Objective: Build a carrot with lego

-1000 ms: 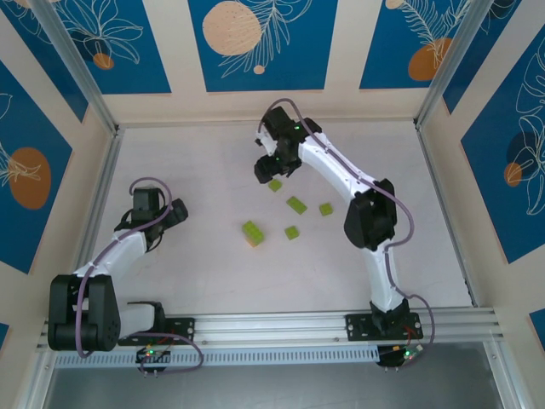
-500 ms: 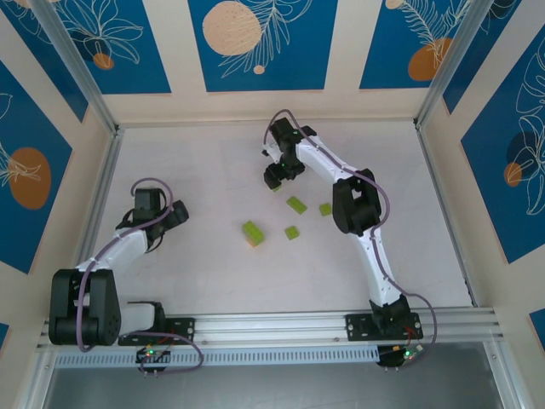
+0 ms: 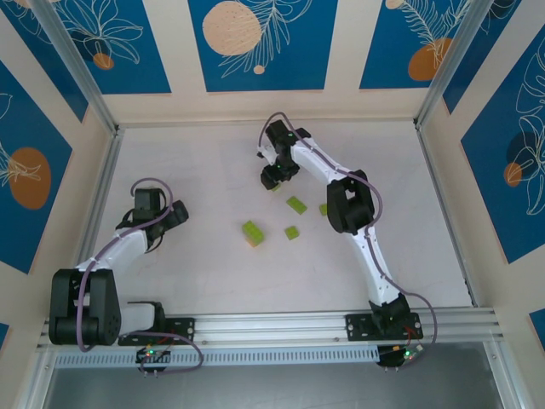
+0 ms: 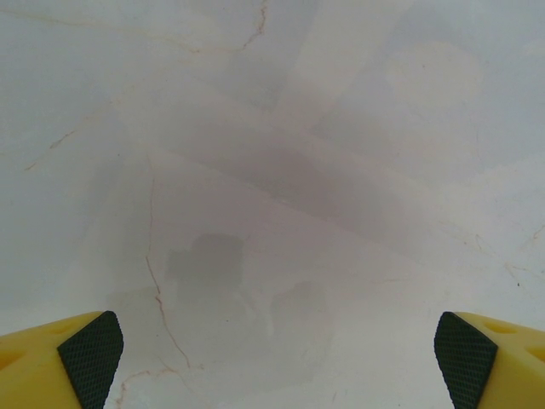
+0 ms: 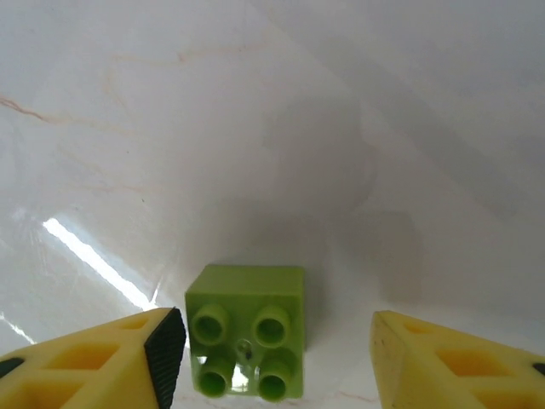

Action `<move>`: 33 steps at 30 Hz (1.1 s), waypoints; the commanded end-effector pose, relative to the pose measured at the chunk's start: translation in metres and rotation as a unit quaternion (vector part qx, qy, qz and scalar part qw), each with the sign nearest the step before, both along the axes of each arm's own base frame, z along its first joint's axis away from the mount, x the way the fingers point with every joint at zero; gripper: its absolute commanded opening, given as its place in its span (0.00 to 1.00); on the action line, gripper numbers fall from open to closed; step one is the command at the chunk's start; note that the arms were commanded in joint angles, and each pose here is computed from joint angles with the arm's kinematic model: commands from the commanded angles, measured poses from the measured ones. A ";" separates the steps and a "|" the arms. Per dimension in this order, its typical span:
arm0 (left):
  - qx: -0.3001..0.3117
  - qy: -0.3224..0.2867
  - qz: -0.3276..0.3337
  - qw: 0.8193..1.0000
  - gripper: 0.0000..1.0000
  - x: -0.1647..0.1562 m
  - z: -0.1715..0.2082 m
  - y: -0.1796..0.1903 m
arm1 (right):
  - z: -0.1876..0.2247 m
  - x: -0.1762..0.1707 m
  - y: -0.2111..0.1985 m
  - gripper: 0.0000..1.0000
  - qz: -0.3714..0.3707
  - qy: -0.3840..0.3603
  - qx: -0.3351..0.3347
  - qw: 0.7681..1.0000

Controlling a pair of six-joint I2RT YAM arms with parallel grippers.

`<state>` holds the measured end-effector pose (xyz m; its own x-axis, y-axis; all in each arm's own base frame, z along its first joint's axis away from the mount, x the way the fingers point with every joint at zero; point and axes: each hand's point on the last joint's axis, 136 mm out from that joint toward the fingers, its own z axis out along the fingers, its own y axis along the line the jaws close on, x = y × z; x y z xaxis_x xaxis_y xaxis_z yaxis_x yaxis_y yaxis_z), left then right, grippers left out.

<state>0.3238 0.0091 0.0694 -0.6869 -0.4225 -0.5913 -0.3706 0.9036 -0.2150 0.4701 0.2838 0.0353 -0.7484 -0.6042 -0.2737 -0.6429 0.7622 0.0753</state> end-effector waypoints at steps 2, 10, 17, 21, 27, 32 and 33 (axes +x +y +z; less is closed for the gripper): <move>-0.003 -0.012 0.011 1.000 0.97 0.006 0.007 0.006 | -0.012 -0.009 0.006 0.57 0.017 0.020 -0.008 1.000; -0.003 -0.011 0.011 1.000 0.97 0.006 0.007 0.006 | -0.018 -0.015 0.005 0.47 0.014 0.028 -0.019 0.999; -0.004 -0.012 0.011 1.000 0.97 0.006 0.007 0.006 | 0.004 -0.020 0.003 0.40 -0.003 0.024 -0.016 1.000; -0.004 -0.012 0.011 1.000 0.97 0.005 0.007 0.006 | 0.042 -0.042 -0.002 0.39 -0.035 0.031 -0.016 0.999; -0.004 -0.013 0.012 1.000 0.97 0.005 0.007 0.006 | 0.091 -0.113 0.011 0.39 -0.055 0.065 0.027 0.996; -0.007 -0.014 0.011 1.000 0.97 0.005 0.007 0.005 | 0.109 -0.163 0.028 0.39 -0.039 0.076 0.030 0.996; -0.007 -0.014 0.011 1.000 0.97 0.004 0.006 0.005 | 0.113 -0.171 0.034 0.39 -0.034 0.078 0.036 0.996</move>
<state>0.3238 0.0100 0.0694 -0.6854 -0.4246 -0.5915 -0.3732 0.9024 -0.2154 0.3295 0.3086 0.1515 -0.7938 -0.5514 -0.2566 -0.5976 0.7854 0.1609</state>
